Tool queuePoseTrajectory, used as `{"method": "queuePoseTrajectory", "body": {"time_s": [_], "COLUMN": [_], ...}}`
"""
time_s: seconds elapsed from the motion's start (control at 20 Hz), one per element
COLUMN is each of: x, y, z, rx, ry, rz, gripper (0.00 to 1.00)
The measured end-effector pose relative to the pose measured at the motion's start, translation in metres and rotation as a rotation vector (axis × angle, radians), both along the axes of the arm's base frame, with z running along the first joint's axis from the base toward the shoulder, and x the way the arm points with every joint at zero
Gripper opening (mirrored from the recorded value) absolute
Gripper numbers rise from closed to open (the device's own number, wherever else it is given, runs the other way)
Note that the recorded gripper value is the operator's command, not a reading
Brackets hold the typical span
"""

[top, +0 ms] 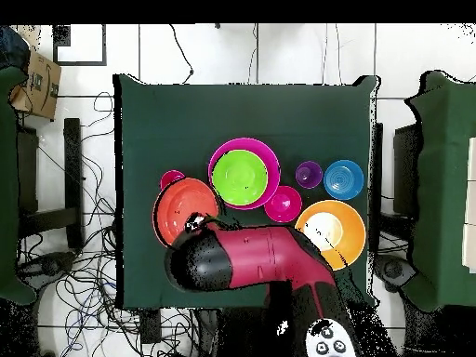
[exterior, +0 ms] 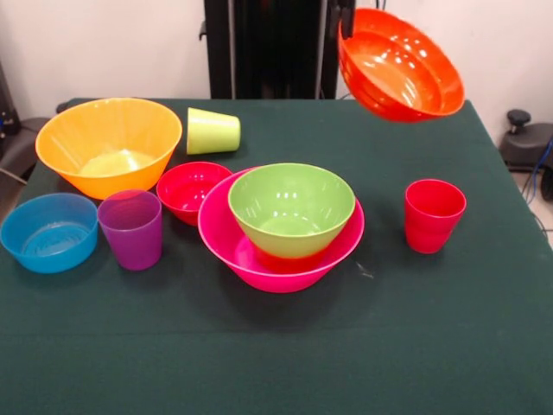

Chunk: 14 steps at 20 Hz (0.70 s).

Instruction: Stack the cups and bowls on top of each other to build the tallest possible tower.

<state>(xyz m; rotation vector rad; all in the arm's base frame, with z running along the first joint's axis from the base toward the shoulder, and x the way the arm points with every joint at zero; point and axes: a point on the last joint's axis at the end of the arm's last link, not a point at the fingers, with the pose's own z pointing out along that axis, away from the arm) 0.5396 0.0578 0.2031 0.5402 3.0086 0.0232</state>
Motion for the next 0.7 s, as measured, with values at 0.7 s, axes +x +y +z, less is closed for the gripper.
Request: {"method": "queuePoseTrajectory", "body": {"time_s": [0.7], "x": [0.101], "y": [-0.024], "z": [0.029], "rx": [0.037], "ry": [-0.051], "rz": [-0.032], "gripper": [0.0]}}
